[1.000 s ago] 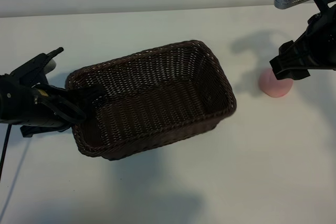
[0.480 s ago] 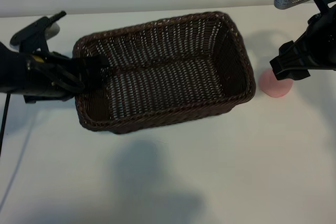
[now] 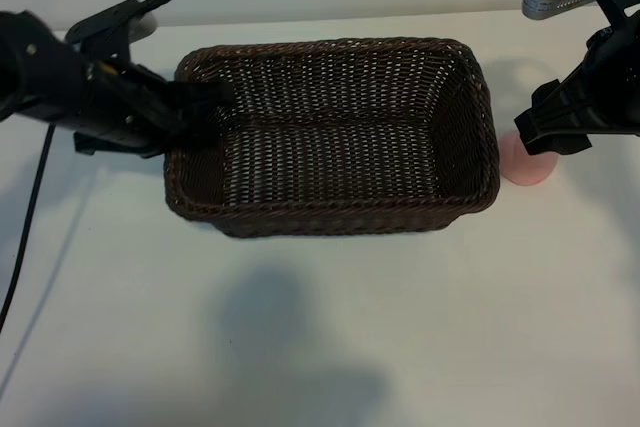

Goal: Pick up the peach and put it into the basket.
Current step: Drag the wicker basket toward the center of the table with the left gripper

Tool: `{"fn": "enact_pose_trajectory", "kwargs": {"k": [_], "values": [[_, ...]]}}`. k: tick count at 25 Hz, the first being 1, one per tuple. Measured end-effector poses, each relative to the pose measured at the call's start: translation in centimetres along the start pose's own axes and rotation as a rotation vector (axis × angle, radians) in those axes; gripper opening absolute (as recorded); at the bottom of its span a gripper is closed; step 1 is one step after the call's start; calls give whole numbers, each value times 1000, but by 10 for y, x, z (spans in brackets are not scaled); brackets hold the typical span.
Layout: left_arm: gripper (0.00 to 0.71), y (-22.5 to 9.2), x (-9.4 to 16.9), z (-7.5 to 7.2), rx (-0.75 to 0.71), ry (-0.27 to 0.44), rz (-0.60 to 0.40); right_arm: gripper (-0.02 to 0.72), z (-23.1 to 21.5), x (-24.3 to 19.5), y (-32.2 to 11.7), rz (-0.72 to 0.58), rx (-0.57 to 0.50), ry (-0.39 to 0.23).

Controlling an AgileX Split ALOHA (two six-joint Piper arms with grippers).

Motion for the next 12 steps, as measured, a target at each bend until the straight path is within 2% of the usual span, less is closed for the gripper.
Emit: {"fn": "enact_pose_trajectory", "kwargs": {"k": [7,12], "values": [[160,23,-19,-4,-38,-7,26,595,0,0,0,1,0,0],[160,26,-33,-2,-56,-1,60,595,0,0,0,1,0,0]]}}
Point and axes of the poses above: a point on each arm's last joint axis where the gripper is mounted, x pointing back along that axis away from the gripper, z along the wrist's bending axis when the last joint is at zero, y = z × x, the point moved 6 cm from there along -x, pointing out along that axis toward the gripper, and after that the axes turned 6 degrees about -x, right-handed, at the moved point
